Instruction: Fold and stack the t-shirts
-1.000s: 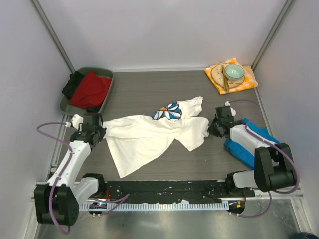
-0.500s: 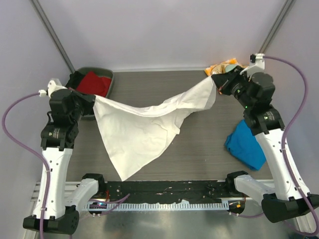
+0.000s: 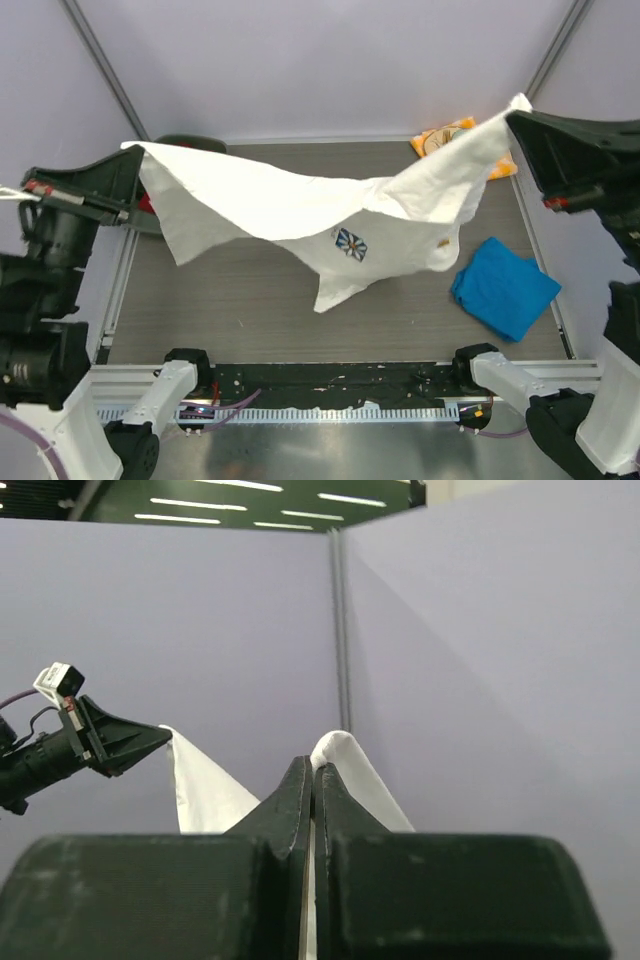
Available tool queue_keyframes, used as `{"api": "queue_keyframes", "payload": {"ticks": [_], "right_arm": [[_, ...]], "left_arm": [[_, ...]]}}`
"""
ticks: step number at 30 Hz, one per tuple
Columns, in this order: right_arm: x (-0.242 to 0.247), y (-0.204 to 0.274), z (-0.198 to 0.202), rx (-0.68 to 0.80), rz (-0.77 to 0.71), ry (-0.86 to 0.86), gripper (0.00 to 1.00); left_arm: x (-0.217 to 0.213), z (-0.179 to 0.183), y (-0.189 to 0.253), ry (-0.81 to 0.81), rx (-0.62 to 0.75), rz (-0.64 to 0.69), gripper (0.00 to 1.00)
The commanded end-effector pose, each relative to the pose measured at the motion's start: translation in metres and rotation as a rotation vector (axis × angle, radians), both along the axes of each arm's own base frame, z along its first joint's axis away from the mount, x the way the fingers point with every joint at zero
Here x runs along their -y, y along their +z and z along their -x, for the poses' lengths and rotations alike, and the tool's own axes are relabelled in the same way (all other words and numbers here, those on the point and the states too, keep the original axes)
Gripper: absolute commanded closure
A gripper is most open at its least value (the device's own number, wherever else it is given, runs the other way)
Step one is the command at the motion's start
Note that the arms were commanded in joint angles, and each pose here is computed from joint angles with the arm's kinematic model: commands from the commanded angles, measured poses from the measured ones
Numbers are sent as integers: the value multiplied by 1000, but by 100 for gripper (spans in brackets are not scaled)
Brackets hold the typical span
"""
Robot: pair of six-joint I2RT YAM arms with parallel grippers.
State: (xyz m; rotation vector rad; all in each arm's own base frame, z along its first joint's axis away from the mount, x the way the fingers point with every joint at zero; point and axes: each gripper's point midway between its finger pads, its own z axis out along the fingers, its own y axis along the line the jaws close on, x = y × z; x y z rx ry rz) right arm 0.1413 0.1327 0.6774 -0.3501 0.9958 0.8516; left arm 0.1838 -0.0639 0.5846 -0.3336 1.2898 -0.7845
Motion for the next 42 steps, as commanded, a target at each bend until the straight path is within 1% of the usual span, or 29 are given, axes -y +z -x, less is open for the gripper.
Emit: {"api": "queue_keyframes", "payload": {"ticks": [1, 2, 3, 5, 8, 12, 15, 16, 18, 19, 20, 21, 22, 24, 25, 26, 27, 28, 29, 30, 31, 32, 33, 34, 35, 36, 38, 39, 42], "right_arm": [[6, 51, 99, 282, 9, 73, 99], [8, 55, 111, 304, 7, 74, 99], [12, 59, 121, 320, -4, 70, 99], [19, 67, 149, 370, -32, 69, 99], [27, 76, 169, 406, -73, 48, 99], [31, 81, 174, 411, -97, 39, 99], [31, 80, 156, 376, -103, 19, 99], [30, 78, 143, 350, -100, 4, 99], [33, 74, 116, 299, -117, -44, 99], [31, 64, 86, 239, -103, -70, 99], [31, 58, 70, 205, -101, -92, 99], [32, 51, 51, 165, -105, -117, 99], [28, 29, 15, 81, -87, -142, 99], [32, 5, -26, 9, -87, -212, 99], [28, -33, -67, -97, -58, -239, 99], [28, -52, -87, -139, -46, -267, 99], [33, -68, -108, -179, -56, -315, 99], [30, -111, -140, -278, -27, -341, 99], [30, -136, -163, -338, -9, -364, 99], [29, -154, -178, -371, -3, -381, 99], [30, -193, -201, -454, 18, -410, 99], [29, -218, -221, -505, 37, -430, 99], [29, -234, -234, -528, 42, -445, 99], [32, -260, -247, -574, 53, -473, 99], [33, -274, -258, -600, 60, -483, 99], [30, -303, -281, -655, 78, -491, 99], [30, -335, -304, -723, 101, -505, 99], [28, -363, -321, -774, 125, -514, 99], [28, -390, -348, -820, 139, -526, 99]], "left_arm": [[19, 71, 69, -126, 286, -60, 100], [19, 89, 81, -130, 336, -58, 100], [18, 100, 86, -136, 355, -45, 100], [20, 117, 94, -157, 392, -36, 100], [25, 132, 100, -209, 419, -9, 100], [27, 143, 108, -235, 444, 5, 100], [26, 138, 108, -222, 430, 12, 100], [25, 132, 106, -217, 420, 8, 100], [25, 102, 91, -203, 351, 18, 100], [26, 89, 84, -200, 322, 20, 100], [27, 62, 67, -195, 260, 25, 100], [28, 47, 56, -192, 228, 27, 100], [27, 16, 28, -175, 142, 38, 100], [28, -8, 6, -171, 97, 52, 100], [28, -35, -28, -155, 11, 62, 100], [28, -45, -38, -150, 4, 68, 100], [27, -56, -54, -142, -34, 82, 100], [27, -78, -93, -130, -118, 87, 100], [25, -90, -107, -110, -137, 94, 100], [24, -100, -126, -97, -178, 99, 100], [23, -119, -170, -75, -277, 101, 100], [20, -130, -185, -54, -292, 112, 100], [19, -139, -204, -40, -326, 117, 100], [19, -152, -244, -26, -410, 118, 100], [15, -162, -259, 1, -425, 124, 100], [13, -169, -275, 16, -453, 124, 100], [10, -187, -326, 55, -554, 123, 100], [8, -194, -338, 70, -567, 126, 100], [7, -219, -389, 94, -671, 129, 100]]}}
